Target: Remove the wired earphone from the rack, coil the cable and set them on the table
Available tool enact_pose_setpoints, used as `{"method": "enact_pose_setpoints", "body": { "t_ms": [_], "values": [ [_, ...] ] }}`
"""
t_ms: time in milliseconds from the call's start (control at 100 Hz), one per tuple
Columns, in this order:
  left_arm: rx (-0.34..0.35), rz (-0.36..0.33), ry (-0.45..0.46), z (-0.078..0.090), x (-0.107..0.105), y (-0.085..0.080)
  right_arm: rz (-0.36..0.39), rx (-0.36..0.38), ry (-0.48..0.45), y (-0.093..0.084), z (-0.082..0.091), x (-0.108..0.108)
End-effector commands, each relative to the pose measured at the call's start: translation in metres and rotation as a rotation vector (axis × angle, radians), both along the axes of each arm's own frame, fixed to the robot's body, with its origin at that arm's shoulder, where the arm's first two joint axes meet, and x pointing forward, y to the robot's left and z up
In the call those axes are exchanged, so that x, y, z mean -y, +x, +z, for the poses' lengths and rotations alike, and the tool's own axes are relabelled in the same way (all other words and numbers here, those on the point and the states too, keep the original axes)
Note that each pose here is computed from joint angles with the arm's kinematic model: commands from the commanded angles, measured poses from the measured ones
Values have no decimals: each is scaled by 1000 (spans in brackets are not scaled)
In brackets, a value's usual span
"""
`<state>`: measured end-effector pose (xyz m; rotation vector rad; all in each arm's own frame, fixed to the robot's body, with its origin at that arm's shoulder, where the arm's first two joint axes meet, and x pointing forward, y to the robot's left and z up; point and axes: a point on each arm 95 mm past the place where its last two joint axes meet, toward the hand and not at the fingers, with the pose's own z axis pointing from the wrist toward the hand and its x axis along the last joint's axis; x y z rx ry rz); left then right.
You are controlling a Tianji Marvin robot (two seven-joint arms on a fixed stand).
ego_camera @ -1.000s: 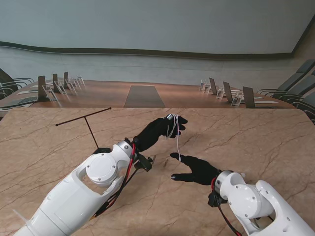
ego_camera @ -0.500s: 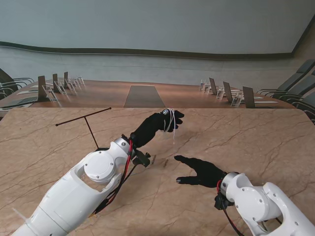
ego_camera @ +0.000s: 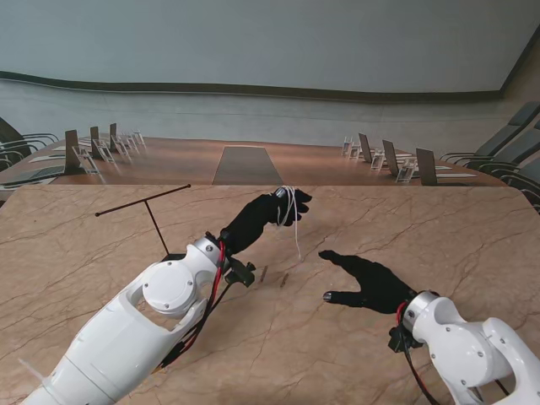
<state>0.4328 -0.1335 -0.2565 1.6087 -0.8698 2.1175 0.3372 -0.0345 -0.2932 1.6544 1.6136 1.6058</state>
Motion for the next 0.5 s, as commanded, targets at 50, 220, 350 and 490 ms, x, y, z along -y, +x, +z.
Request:
{"method": "enact_pose_setpoints", "body": {
  "t_ms": [50, 220, 350, 490],
  "values": [
    [-23, -2, 10, -10, 3, -3, 0, 52, 31, 3, 11, 2],
    [-44, -5, 25, -18, 5, -6, -4, 82, 67, 11, 16, 4],
    [-64, -11, 37, -23, 7, -7, -5, 97, 108, 19, 18, 3],
    [-77, -18, 43, -29, 9, -9, -6, 101, 152, 28, 19, 1]
  ]
}}
